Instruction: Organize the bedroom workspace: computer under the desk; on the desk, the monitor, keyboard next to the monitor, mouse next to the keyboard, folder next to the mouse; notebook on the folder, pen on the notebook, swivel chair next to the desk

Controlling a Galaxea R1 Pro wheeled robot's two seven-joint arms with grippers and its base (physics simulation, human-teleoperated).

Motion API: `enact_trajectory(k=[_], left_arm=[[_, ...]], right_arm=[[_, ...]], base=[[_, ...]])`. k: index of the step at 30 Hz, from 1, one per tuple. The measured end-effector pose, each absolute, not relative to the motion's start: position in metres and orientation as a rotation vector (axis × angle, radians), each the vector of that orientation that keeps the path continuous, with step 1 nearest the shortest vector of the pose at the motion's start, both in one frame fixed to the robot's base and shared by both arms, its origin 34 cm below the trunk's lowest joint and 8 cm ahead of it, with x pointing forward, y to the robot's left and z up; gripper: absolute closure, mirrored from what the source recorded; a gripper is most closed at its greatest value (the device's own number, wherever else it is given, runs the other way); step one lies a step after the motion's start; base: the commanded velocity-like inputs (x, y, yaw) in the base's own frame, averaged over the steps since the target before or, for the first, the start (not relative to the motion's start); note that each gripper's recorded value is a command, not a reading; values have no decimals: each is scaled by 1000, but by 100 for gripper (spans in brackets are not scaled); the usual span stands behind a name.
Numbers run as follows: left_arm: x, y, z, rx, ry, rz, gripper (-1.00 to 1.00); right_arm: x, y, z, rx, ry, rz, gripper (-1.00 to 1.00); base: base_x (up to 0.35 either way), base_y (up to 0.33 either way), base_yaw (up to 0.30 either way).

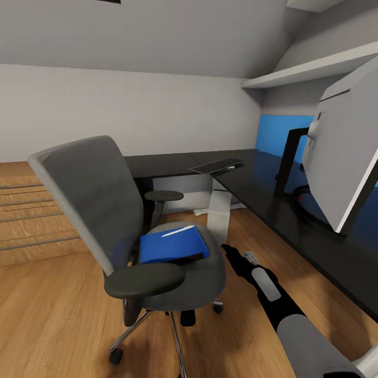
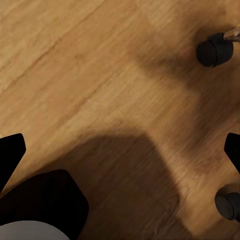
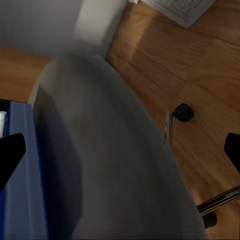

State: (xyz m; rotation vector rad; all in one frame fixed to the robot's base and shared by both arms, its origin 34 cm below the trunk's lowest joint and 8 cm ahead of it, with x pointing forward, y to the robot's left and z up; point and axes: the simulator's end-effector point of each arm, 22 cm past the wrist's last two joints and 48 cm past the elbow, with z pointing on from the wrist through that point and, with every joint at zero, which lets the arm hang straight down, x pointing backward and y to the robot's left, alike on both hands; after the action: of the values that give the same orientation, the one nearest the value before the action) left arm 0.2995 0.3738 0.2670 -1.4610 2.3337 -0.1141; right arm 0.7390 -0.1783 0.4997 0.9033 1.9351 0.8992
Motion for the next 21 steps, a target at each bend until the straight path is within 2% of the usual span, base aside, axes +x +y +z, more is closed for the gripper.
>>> enact_trajectory(k=[11,21], left_arm=[[299,374,267,-1461,2334,-114,-100],[299,374,267,-1462,2334,-114,-100]], right_arm=[[738,-176,499,901,1950,908,-100],[739,-177,499,902,1950,908,-100]], base=[[0,0,16],[0,0,202]])
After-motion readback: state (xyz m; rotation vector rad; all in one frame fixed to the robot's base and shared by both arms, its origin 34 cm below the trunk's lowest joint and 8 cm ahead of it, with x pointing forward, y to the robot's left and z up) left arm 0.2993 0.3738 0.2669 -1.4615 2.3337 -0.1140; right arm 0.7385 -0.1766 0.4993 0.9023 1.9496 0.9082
